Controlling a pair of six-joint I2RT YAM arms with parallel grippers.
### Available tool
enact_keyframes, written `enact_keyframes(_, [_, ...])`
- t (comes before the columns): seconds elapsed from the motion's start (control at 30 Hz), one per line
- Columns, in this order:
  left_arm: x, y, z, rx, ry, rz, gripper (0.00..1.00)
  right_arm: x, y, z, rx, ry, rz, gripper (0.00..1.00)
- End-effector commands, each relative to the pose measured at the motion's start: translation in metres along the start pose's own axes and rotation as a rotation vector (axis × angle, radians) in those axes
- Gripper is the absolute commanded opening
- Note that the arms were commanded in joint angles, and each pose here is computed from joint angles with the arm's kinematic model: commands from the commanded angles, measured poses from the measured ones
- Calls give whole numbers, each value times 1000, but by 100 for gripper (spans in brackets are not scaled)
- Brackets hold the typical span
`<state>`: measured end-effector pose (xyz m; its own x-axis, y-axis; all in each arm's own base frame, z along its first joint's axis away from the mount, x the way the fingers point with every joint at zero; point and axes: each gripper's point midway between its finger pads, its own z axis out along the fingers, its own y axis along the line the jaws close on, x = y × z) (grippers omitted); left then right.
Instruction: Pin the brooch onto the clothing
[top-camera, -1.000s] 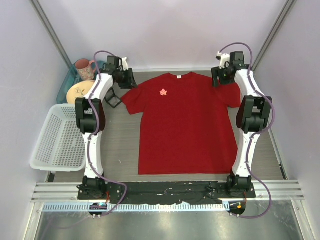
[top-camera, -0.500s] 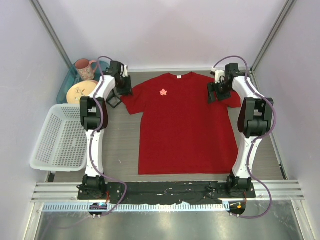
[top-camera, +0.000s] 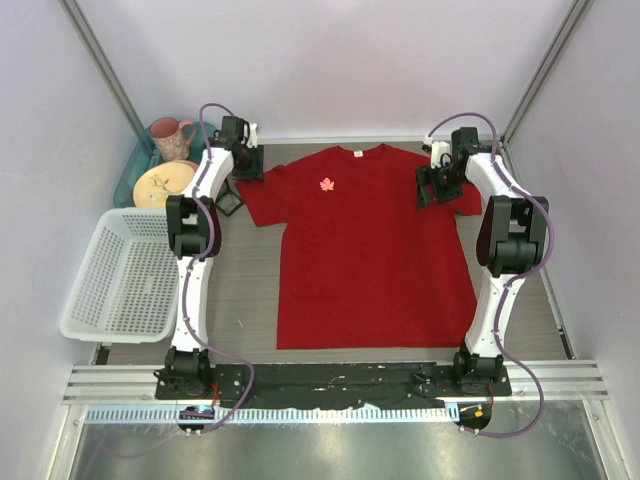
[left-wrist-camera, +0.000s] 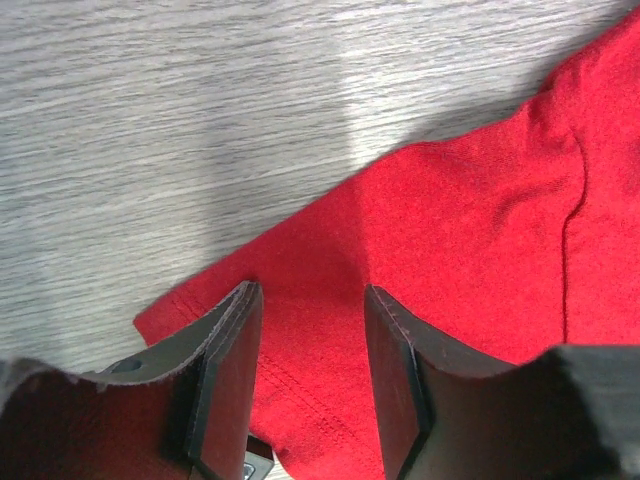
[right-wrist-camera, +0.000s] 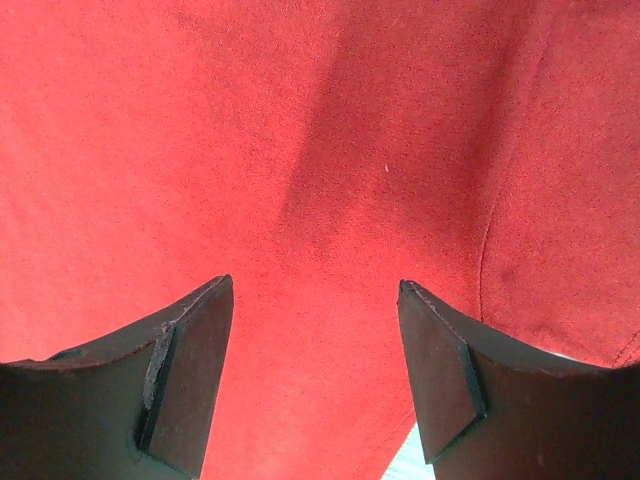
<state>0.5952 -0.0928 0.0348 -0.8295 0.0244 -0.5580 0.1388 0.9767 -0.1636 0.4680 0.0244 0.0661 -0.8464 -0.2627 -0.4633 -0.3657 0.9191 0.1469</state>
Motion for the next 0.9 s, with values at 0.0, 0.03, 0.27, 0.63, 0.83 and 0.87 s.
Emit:
enact_keyframes(0.0, [-34,12,-23,-42,-100,64,50,-25,8,-29,7,-80,-44,71])
enact_keyframes(0.03, [-36,15,-28,-46,-107,65,50,-24,9,-30,8,-78,-46,71])
enact_keyframes(0.27, [-60,-6,-92,54,-211,102,58,-37,4,-53,31,-133,-61,74])
enact_keyframes(0.63, [-73,-58,-182,262,-287,146,77,-63,-90,-107,268,-238,51,69])
enact_keyframes(0.83, [-57,-73,-203,326,-269,125,77,-30,-121,-64,276,-142,98,42])
enact_keyframes(0.87, [-55,-73,-204,328,-264,117,77,-29,-125,-58,280,-144,98,40])
